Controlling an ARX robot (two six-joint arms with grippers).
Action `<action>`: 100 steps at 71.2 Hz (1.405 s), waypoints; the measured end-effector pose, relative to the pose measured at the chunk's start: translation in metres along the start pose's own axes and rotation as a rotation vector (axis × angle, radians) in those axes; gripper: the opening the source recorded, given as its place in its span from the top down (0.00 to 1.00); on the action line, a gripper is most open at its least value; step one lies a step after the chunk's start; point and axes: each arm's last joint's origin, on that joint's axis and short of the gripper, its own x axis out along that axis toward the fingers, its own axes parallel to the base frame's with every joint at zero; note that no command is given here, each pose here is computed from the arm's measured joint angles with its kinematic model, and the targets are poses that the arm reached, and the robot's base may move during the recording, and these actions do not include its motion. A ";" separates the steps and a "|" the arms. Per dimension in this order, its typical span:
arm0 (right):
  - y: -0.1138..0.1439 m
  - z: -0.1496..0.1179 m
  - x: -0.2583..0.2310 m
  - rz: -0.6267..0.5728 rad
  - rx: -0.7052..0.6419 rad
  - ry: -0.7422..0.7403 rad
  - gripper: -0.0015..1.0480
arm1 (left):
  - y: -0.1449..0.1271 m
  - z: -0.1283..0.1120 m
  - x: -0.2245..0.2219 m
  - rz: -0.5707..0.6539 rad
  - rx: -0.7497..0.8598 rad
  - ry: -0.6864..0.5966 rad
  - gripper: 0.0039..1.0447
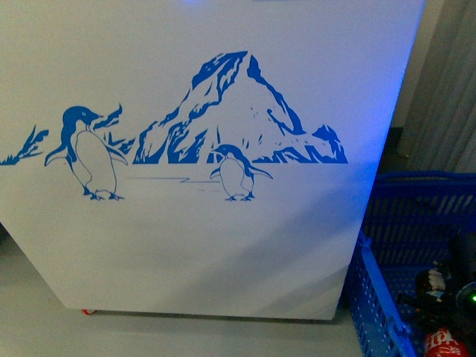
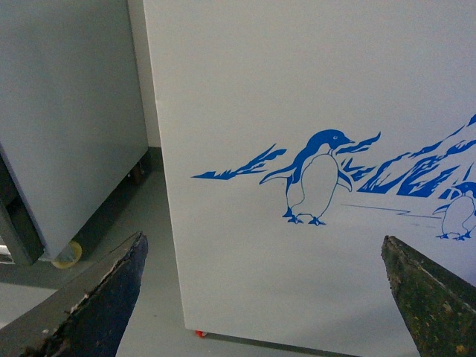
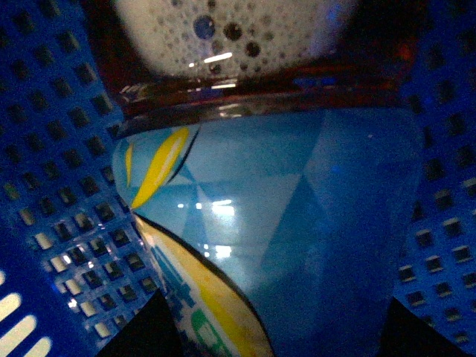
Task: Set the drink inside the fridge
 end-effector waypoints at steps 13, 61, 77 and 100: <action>0.003 0.032 -0.067 0.059 -0.055 -0.139 0.63 | 0.000 0.000 0.000 0.000 0.000 0.000 0.08; -0.002 0.014 -0.468 0.447 -0.214 -1.016 0.63 | 0.000 0.000 0.000 0.000 0.000 0.000 0.08; 0.003 -0.031 -0.498 0.483 -0.232 -1.084 0.63 | 0.000 0.000 0.000 0.000 0.000 0.000 0.08; -0.018 -0.072 -0.519 0.407 -0.160 -1.158 0.63 | 0.000 0.000 0.000 0.000 0.000 0.000 0.08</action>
